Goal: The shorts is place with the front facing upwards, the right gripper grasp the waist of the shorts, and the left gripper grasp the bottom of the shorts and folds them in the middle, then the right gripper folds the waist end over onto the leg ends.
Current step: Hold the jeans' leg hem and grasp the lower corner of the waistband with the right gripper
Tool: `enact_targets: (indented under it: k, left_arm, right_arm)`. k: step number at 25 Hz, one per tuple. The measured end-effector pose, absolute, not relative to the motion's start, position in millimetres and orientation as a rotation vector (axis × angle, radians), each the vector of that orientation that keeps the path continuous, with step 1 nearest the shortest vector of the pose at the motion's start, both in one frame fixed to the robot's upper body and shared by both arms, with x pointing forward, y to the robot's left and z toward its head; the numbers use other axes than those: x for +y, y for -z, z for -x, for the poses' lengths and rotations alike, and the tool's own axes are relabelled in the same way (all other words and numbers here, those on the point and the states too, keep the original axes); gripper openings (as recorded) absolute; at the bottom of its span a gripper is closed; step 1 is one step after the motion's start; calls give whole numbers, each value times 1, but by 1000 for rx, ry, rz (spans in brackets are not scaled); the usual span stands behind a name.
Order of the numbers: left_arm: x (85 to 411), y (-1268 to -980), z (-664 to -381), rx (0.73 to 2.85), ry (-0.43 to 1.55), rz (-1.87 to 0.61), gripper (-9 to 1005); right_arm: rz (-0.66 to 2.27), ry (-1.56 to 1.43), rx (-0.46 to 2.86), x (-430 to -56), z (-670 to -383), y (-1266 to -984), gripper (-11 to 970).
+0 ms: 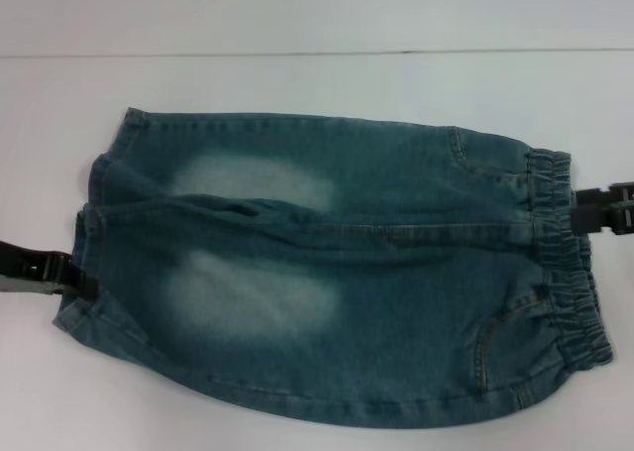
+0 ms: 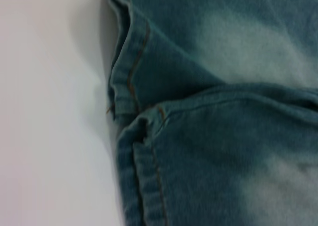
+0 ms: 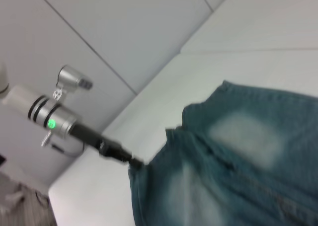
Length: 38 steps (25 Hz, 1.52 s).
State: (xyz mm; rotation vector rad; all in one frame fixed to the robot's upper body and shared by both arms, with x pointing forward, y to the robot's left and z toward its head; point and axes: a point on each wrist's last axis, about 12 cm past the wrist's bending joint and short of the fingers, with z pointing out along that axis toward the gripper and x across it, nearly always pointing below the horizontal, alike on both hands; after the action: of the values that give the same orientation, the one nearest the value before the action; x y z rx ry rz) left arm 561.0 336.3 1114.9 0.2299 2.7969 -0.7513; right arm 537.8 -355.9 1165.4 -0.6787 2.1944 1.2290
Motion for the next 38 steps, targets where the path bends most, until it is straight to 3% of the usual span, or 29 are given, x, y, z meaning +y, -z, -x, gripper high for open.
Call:
enact_targets:
  k: [4, 14, 38]
  left_arm:
    - [334, -1118, -565, 2784, 743, -252, 36]
    - [328, -1123, -572, 2741, 770, -271, 35]
    - [324, -1128, -574, 2691, 829, -270, 35]
  right_arm:
    - [713, -1092, 2439, -361, -541, -1173, 854]
    - [882, -859, 2775, -354, -546, -1154, 854]
    - [1109, -740, 2888, -319, -562, -1122, 855]
